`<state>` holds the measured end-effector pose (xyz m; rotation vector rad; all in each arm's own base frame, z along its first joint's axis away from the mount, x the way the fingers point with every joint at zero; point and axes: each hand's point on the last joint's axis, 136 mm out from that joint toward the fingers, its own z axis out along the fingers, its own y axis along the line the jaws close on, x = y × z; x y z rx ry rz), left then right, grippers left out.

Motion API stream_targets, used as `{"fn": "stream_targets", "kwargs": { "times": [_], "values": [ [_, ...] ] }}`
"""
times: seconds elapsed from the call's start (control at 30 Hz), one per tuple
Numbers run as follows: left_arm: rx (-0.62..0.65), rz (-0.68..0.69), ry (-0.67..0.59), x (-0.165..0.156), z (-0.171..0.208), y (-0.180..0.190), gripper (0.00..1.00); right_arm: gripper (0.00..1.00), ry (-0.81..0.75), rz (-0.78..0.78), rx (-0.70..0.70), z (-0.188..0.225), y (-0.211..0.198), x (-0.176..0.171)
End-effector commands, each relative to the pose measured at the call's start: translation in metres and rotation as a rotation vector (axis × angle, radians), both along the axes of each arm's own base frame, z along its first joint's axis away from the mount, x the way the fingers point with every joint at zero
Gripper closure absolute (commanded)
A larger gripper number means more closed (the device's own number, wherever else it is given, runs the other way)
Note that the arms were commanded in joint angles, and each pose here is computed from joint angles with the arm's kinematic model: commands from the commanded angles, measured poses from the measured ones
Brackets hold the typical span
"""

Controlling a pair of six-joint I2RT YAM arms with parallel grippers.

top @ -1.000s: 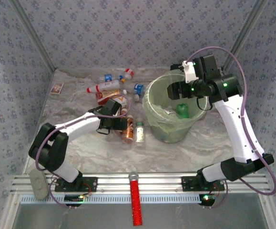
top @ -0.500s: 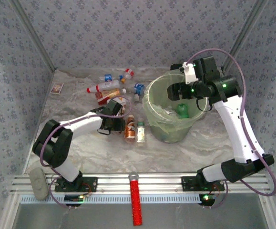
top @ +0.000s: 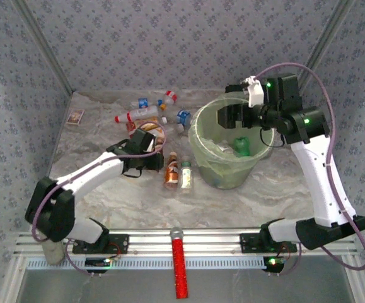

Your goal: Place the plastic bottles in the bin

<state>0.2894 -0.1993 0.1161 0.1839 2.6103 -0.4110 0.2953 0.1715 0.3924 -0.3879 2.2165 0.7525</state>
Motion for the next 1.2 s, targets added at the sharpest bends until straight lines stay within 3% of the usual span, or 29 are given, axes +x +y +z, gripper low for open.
{"fn": "stream_targets", "kwargs": {
  "times": [0.0,0.3,0.5,0.83,1.17],
  "values": [
    [-0.116,-0.050,-0.083,-0.003,0.045,-0.011,0.54,0.06,-0.010,0.131,0.143,0.019,0.035,-0.004],
    [-0.443,-0.196,-0.372,-0.020,0.139,-0.037,0.60,0.08,0.070,0.254,0.147,0.011,0.104,0.011],
    [-0.569,-0.232,-0.508,-0.026,0.177,-0.041,0.60,0.10,0.144,0.327,0.149,-0.006,0.147,0.021],
    [-0.591,-0.244,-0.540,-0.023,0.190,-0.045,0.61,0.21,0.233,0.376,0.129,-0.041,0.182,0.028],
    [-0.601,-0.249,-0.533,-0.025,0.190,-0.046,0.61,0.49,0.200,0.338,0.119,-0.052,0.183,0.040]
  ]
}}
